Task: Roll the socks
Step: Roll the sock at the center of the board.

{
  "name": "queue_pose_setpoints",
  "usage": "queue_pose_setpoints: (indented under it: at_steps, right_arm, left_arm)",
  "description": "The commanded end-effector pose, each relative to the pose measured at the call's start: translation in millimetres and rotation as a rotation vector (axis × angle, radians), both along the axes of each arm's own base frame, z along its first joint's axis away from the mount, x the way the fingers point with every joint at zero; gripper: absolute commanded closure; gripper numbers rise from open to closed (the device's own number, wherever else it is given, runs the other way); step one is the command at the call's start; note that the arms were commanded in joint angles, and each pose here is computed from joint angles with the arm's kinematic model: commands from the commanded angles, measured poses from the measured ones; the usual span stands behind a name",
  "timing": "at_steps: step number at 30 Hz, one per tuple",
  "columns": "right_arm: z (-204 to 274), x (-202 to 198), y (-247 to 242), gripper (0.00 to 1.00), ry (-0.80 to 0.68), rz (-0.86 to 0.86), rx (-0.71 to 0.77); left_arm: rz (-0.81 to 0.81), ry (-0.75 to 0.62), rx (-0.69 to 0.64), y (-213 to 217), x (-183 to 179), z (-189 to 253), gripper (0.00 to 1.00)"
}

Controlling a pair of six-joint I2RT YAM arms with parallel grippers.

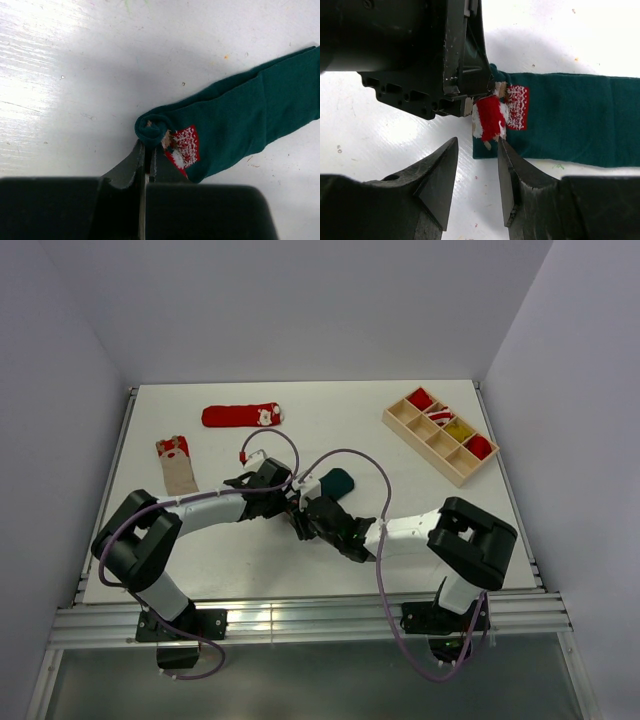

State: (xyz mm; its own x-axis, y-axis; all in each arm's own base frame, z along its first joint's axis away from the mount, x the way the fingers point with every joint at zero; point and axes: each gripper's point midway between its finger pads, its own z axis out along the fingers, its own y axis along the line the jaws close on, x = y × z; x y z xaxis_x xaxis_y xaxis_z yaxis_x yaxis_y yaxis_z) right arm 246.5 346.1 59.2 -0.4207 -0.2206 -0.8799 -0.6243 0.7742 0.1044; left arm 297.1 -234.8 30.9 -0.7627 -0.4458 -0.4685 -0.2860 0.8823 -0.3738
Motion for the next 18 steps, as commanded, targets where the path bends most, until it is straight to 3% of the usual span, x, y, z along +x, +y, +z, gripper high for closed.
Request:
queue_pose_setpoints:
  at_steps: [1,18]
  right_arm:
    - [3,3,12,0.56,-0.027,0.018,0.013]
    - [-59,7,7,0.56,0.097,-0.037,-0.192]
  left_arm:
    - [-0.029,0.013,0.016,-4,-2,0,1.0]
    - [-0.034,0.01,-0.007,-7,-4,3,1.0]
